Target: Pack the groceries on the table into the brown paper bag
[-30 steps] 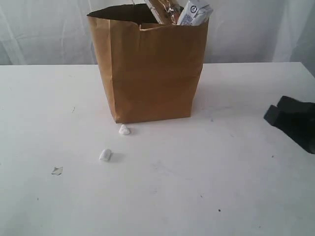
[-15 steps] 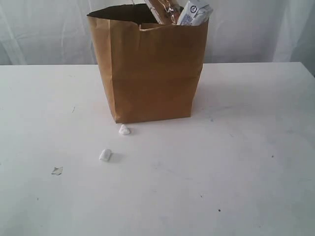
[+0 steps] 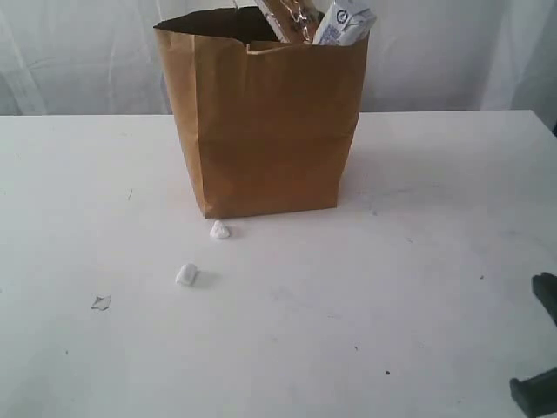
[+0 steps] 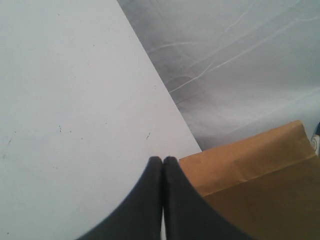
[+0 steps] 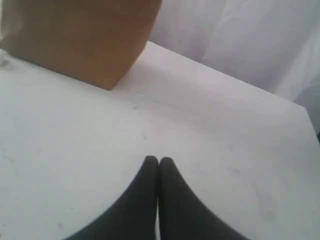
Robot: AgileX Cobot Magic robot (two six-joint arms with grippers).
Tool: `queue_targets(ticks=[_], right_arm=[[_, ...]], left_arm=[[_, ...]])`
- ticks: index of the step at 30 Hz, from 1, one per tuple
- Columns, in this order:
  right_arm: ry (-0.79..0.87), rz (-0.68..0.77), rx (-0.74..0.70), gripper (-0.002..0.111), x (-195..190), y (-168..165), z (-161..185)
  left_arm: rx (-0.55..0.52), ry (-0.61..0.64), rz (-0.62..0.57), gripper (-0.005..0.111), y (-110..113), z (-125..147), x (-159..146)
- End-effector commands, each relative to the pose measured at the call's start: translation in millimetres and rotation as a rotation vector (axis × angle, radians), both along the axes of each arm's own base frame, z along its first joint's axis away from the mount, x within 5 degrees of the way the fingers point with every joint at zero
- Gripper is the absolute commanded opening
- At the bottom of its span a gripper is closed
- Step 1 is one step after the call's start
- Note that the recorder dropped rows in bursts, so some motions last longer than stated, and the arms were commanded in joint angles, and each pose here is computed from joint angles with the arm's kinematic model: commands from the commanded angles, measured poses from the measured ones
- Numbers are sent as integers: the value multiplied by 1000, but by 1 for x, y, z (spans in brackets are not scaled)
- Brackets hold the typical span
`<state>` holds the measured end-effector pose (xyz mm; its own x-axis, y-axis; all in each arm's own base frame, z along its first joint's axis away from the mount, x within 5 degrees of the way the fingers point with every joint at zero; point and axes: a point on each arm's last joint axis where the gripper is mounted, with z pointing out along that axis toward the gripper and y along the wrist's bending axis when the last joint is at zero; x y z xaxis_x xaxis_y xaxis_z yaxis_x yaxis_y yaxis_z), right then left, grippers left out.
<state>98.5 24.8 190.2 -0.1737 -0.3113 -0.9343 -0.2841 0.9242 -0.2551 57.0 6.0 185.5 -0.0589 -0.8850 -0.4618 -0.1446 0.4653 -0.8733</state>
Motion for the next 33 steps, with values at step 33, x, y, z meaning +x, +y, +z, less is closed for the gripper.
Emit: queue_targets(ticks=[33], right_arm=[[2,-561,175,0,-48,-42,-8]], left_arm=[[7,0,-2,0,0,-1,0]])
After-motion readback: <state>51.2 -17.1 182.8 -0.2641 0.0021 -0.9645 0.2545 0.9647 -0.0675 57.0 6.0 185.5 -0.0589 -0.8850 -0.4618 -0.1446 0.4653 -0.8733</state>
